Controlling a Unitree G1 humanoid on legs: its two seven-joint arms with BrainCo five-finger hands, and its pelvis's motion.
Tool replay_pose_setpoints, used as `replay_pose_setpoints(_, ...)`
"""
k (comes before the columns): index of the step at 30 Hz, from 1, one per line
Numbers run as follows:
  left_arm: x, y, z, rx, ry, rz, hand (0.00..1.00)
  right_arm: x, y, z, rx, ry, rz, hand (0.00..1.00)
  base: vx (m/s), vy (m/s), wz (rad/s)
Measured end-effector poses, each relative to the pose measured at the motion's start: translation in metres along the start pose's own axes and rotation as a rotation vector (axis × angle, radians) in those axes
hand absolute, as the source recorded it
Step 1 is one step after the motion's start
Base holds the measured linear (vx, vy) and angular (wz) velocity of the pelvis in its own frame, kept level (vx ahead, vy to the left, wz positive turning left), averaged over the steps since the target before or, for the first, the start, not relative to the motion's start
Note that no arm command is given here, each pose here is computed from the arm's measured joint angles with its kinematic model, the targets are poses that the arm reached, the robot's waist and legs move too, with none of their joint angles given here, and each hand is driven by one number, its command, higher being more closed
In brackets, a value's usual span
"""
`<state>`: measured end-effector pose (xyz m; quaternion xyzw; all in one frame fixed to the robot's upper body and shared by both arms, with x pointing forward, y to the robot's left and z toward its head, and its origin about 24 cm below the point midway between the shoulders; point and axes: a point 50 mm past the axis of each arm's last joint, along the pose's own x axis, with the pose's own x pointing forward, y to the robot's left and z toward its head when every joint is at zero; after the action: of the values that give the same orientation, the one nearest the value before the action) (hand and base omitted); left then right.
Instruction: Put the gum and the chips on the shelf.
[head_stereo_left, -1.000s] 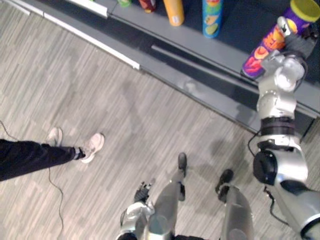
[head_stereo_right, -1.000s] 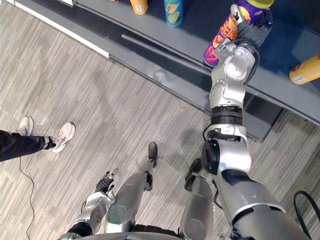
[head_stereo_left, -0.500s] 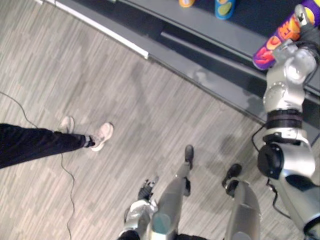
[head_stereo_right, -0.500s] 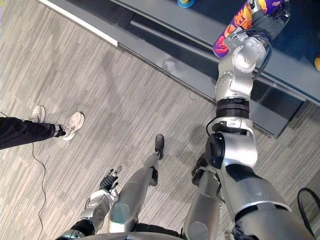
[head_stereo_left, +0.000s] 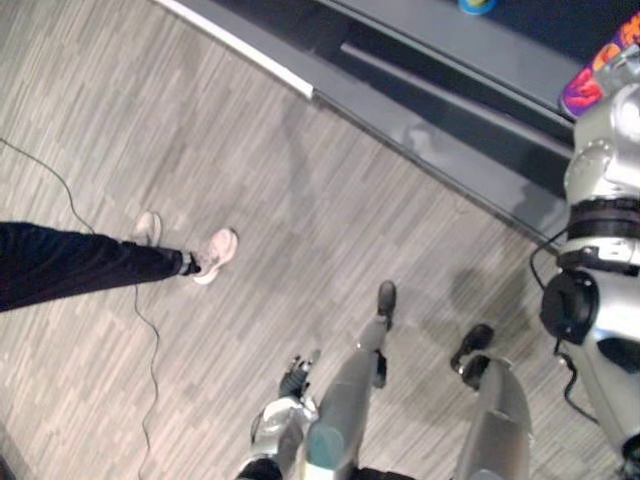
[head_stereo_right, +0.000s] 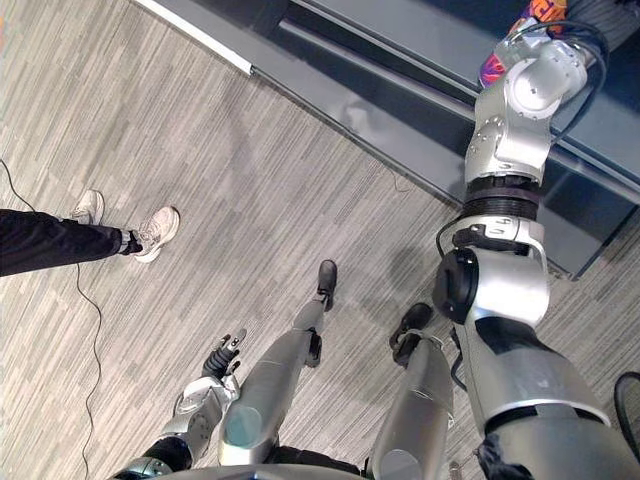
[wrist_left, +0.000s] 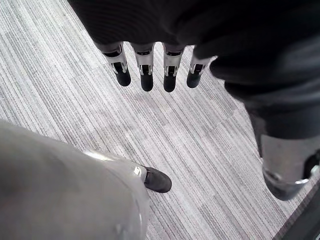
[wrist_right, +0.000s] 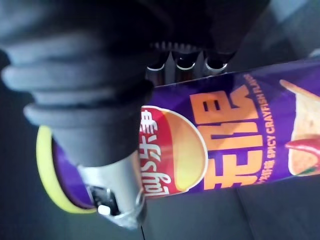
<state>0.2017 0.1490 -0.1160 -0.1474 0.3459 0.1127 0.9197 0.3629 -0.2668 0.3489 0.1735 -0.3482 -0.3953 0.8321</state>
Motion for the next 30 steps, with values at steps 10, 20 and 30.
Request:
replay_pose_setpoints(10, 0.000, -0.009, -0.001, 0.048, 0.003, -0.044, 0.00, 0.011, -0.001, 0.014, -0.019, -0.039, -0.042, 1.00, -0.02, -0.067, 0.04)
replay_pose_setpoints(20, 0.000, -0.011, -0.001, 0.050, 0.007, -0.053, 0.00, 0.022, 0.001, 0.035, -0.029, -0.105, -0.063, 1.00, -0.01, -0.079, 0.10)
replay_pose_setpoints(30, 0.001, -0.017, 0.002, 0.045, 0.005, -0.076, 0.00, 0.027, -0.005, 0.043, -0.029, -0.133, -0.102, 1.00, -0.02, -0.070, 0.08)
